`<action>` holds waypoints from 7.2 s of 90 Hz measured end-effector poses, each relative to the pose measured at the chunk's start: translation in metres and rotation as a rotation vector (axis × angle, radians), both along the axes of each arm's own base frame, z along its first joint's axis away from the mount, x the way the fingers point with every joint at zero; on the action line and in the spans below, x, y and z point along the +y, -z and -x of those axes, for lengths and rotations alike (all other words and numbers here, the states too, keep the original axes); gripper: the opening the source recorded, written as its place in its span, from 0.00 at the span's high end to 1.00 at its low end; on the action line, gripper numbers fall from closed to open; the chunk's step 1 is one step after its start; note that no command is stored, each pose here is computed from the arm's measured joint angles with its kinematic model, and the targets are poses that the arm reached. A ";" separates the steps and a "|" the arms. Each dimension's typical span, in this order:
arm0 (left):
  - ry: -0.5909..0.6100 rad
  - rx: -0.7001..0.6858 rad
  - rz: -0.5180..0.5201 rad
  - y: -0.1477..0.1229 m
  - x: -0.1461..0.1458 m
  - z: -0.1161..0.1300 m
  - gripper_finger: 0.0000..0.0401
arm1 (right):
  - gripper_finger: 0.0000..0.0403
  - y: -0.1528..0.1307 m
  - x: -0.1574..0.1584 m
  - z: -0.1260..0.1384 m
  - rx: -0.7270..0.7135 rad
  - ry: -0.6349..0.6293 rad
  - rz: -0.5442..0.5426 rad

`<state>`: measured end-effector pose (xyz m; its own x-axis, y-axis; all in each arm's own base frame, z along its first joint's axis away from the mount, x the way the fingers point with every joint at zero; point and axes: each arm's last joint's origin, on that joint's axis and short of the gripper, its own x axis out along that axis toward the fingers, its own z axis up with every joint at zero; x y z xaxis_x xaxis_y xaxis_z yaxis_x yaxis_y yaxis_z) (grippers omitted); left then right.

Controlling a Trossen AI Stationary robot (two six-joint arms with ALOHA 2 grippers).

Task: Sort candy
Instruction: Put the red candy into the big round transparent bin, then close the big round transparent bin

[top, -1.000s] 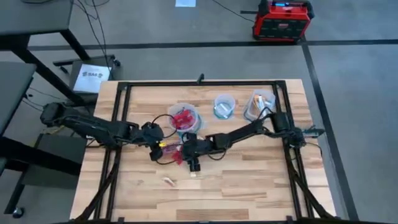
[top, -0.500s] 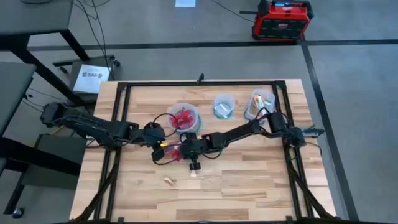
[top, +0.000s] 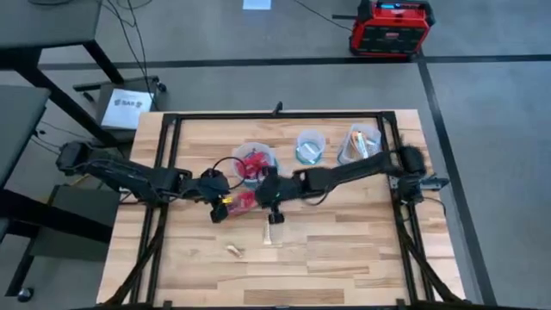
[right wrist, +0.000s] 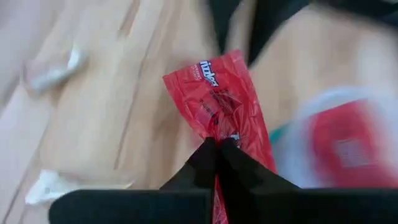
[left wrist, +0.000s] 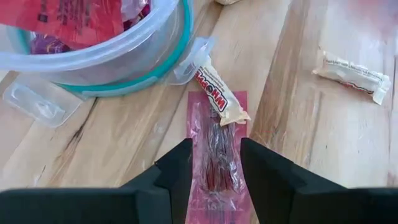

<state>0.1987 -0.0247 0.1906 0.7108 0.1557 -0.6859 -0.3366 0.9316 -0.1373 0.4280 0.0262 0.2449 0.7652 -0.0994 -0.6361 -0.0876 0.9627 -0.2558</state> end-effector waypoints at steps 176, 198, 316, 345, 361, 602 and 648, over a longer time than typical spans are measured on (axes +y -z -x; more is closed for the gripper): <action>0.147 0.330 0.032 0.043 -0.013 -0.016 0.99 | 0.41 0.031 0.135 0.134 -0.070 0.313 -0.169; 0.130 0.262 0.021 -0.004 -0.012 -0.009 1.00 | 0.41 0.029 0.160 0.151 -0.173 0.340 -0.096; 0.045 0.304 -0.171 -0.049 0.102 -0.063 1.00 | 0.41 0.082 0.126 0.152 -0.151 0.356 -0.319; 0.055 0.239 -0.214 -0.058 0.106 -0.069 1.00 | 0.41 0.084 0.118 0.148 -0.163 0.365 -0.356; 0.074 0.180 -0.268 -0.064 0.111 -0.077 1.00 | 0.41 0.084 0.118 0.148 -0.163 0.364 -0.356; 0.040 0.124 -0.132 -0.059 0.024 -0.010 0.70 | 0.84 0.085 -0.083 0.004 0.212 -0.144 0.265; 0.048 0.116 -0.136 -0.059 0.023 -0.010 0.70 | 0.99 0.039 -0.071 0.007 0.340 -0.166 0.298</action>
